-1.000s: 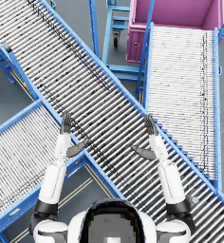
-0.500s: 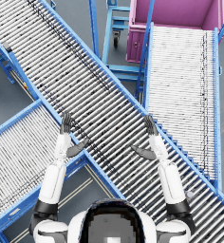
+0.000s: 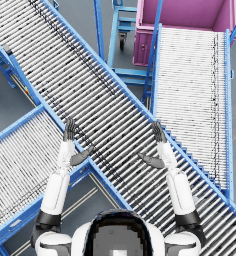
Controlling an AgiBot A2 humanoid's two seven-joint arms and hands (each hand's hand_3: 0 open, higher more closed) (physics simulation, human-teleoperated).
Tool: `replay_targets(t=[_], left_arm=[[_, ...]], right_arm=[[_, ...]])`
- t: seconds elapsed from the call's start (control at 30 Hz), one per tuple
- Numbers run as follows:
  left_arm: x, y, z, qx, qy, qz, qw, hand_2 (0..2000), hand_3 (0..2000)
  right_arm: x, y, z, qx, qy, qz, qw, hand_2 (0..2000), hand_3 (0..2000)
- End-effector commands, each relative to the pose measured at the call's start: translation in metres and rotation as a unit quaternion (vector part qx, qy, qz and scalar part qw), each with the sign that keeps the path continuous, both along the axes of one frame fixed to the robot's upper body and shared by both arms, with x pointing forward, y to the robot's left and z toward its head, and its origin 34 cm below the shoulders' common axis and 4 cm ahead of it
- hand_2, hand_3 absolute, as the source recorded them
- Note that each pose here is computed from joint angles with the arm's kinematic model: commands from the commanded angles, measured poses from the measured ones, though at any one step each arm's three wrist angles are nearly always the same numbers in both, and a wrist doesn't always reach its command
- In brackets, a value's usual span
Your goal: Pick up the oil and place it on the left assembly line, put the cola on the right, and keep Sprite still
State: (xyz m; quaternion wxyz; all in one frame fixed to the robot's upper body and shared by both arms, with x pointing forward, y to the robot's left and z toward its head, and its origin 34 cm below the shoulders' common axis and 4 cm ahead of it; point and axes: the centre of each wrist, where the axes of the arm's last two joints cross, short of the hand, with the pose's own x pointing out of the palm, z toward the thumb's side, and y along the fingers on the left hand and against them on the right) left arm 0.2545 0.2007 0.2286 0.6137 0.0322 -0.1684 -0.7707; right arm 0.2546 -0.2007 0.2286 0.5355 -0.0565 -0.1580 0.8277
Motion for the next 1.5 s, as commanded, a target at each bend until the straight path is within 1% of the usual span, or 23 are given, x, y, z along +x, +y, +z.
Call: replay_targets(t=[0.03,1.2,1.23,1.3,1.37,1.4,1.43,1.5], left_arm=[[0.0,0.0,0.0,0.0,0.0,0.0,1.0,0,0],[0.0,0.0,0.0,0.0,0.0,0.0,1.0,0,0],[0.001,-0.006,-0.006,0.004,0.012,-0.01,1.0,0,0],[0.006,0.001,0.011,-0.012,-0.048,-0.01,0.999,0,0],[0.009,0.014,0.034,-0.029,-0.104,0.008,0.994,0,0],[0.009,0.018,0.043,-0.034,-0.126,0.013,0.991,0,0],[0.012,0.023,0.046,-0.038,-0.132,0.021,0.99,0,0],[0.011,0.032,0.061,-0.044,-0.165,0.035,0.985,0,0]], right_arm=[[0.0,0.0,0.0,0.0,0.0,0.0,1.0,0,0],[0.0,0.0,0.0,0.0,0.0,0.0,1.0,0,0],[0.001,0.006,-0.006,-0.004,0.012,0.01,1.0,0,0],[0.003,0.003,0.0,0.023,-0.016,-0.022,0.999,0,0],[0.005,-0.001,0.022,0.053,-0.063,-0.045,0.996,0,0],[0.007,-0.002,0.032,0.065,-0.084,-0.052,0.993,0,0],[0.01,-0.006,0.035,0.073,-0.089,-0.064,0.991,0,0],[0.008,-0.009,0.044,0.084,-0.11,-0.072,0.988,0,0]])
